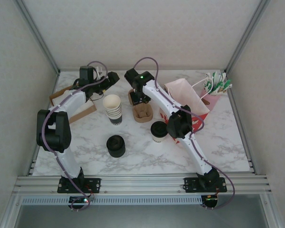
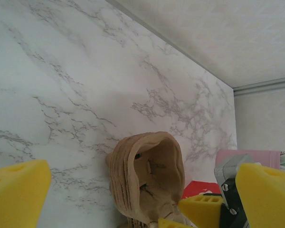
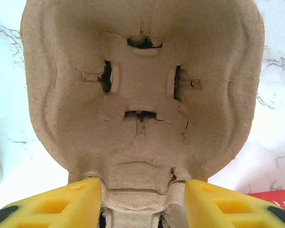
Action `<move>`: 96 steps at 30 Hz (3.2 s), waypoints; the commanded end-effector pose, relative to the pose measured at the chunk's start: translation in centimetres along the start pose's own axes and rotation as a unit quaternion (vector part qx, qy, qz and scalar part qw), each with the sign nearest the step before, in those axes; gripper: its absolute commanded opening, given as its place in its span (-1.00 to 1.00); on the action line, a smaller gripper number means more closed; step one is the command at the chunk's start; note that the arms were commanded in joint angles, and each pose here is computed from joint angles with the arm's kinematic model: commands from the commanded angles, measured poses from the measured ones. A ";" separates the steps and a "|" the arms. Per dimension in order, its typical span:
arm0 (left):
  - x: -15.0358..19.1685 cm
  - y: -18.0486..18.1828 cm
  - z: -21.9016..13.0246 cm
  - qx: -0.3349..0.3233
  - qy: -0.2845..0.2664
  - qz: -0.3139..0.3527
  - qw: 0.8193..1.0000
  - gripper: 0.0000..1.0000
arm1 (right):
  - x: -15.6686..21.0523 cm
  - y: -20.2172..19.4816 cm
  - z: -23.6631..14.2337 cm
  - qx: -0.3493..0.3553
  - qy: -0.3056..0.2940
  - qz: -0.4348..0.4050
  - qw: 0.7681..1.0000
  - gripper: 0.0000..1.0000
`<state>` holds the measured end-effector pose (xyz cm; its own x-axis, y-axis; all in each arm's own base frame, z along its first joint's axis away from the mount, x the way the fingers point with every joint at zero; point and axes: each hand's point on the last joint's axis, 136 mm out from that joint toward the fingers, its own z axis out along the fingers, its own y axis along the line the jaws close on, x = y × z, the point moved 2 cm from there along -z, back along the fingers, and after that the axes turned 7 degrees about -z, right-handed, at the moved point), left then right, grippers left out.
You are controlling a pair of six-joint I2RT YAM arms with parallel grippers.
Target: Pack the takeout coffee
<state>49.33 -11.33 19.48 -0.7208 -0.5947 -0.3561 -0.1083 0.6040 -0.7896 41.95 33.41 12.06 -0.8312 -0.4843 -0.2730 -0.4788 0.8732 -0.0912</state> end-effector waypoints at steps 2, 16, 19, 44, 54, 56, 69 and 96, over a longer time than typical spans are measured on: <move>0.2 -0.8 0.2 0.011 0.009 0.015 1.000 0.99 | -0.8 0.6 -1.3 -0.008 -0.022 -0.001 1.000 -0.02; 0.5 -0.8 -0.1 0.014 0.014 0.017 1.000 0.99 | -0.1 1.2 0.8 -0.019 0.001 0.000 1.000 -0.02; 0.7 -0.8 0.0 0.018 0.017 0.017 1.000 0.99 | 0.0 1.2 0.9 -0.018 0.004 -0.001 1.000 -0.02; 1.7 -0.2 0.5 0.039 0.033 -0.005 0.999 0.86 | -0.8 0.5 -2.0 -0.013 -0.024 0.005 1.000 -0.34; 1.9 -0.6 0.3 0.049 0.037 -0.004 0.998 0.86 | -1.1 0.4 -3.3 -0.014 -0.038 0.010 0.999 -0.37; 2.0 -0.7 0.3 0.049 0.037 -0.003 0.998 0.86 | -1.1 0.4 -3.5 -0.016 -0.038 0.012 0.999 -0.38; 1.2 -2.5 -1.3 0.062 0.019 0.009 0.998 0.91 | -1.3 0.5 -6.9 -0.029 -0.067 0.013 0.997 -0.40; -1.4 -13.0 -16.4 0.098 -0.135 0.076 0.983 0.99 | -0.5 4.7 -26.5 -0.242 -0.236 -0.016 0.941 -0.41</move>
<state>41.79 -10.24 35.77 -0.5555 -0.6359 -0.5358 0.1184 0.5773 -0.8079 34.65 36.41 33.48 -0.6822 -0.3677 -0.6320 -0.6341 0.7279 0.2609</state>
